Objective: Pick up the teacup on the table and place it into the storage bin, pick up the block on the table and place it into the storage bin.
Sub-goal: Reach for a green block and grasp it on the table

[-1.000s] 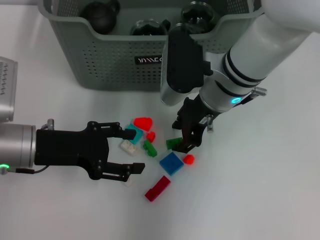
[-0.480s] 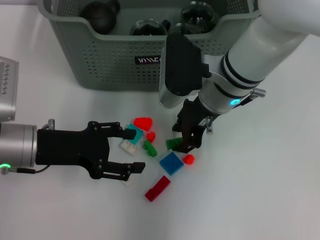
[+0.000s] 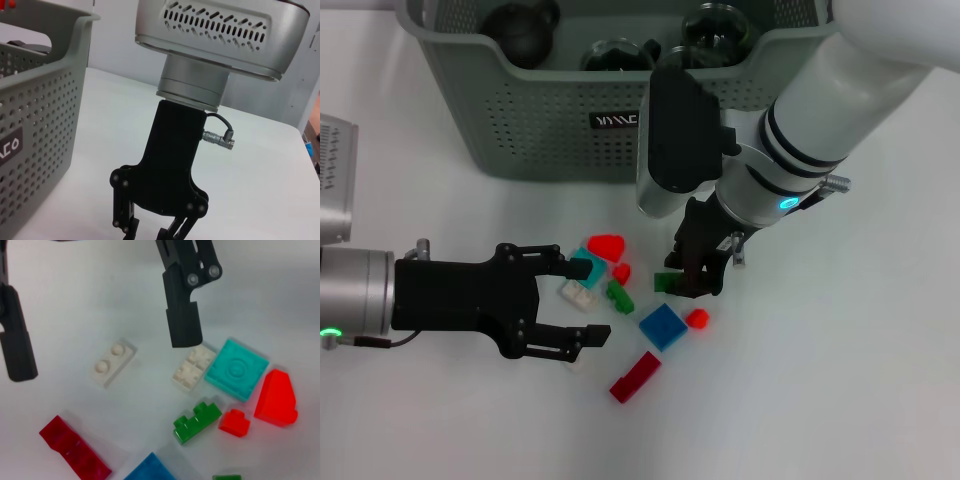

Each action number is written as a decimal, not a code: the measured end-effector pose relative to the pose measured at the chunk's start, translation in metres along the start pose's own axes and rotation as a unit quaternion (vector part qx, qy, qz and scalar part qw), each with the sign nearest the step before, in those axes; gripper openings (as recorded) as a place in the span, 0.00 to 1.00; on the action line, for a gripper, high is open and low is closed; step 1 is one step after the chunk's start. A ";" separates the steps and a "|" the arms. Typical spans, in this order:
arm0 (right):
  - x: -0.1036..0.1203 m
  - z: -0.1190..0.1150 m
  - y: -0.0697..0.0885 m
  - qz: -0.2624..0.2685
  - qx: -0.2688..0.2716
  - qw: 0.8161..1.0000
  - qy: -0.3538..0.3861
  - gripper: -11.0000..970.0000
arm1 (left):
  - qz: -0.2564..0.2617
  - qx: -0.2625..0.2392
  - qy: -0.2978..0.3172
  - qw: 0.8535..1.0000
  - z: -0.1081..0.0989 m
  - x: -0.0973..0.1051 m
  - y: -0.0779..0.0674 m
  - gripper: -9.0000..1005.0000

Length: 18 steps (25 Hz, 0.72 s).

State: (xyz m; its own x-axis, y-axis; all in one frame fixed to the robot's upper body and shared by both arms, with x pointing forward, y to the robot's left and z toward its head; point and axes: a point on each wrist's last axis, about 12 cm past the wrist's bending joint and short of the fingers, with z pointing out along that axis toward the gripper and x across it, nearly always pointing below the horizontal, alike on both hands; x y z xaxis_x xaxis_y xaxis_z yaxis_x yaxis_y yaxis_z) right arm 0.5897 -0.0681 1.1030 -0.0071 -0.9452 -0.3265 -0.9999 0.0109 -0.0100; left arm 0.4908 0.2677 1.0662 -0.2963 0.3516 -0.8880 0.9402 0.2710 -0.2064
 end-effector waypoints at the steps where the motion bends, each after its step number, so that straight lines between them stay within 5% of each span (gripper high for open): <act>1: 0.000 0.000 0.000 -0.001 0.000 1.000 0.001 0.38 | 0.000 0.000 0.000 1.000 0.000 0.000 0.000 0.82; 18: -0.002 0.002 0.002 -0.002 0.002 1.000 0.008 0.30 | 0.000 -0.003 0.000 1.000 -0.001 0.000 0.001 0.82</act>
State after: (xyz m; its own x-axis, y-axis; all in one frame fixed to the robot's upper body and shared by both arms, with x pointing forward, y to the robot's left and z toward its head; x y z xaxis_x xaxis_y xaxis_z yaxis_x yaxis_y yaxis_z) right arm 0.5877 -0.0659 1.1020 -0.0025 -0.9504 -0.3109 -0.9999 0.0077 -0.0153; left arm 0.4913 0.2687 1.0662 -0.2965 0.3521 -0.8877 0.9393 0.2757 -0.2044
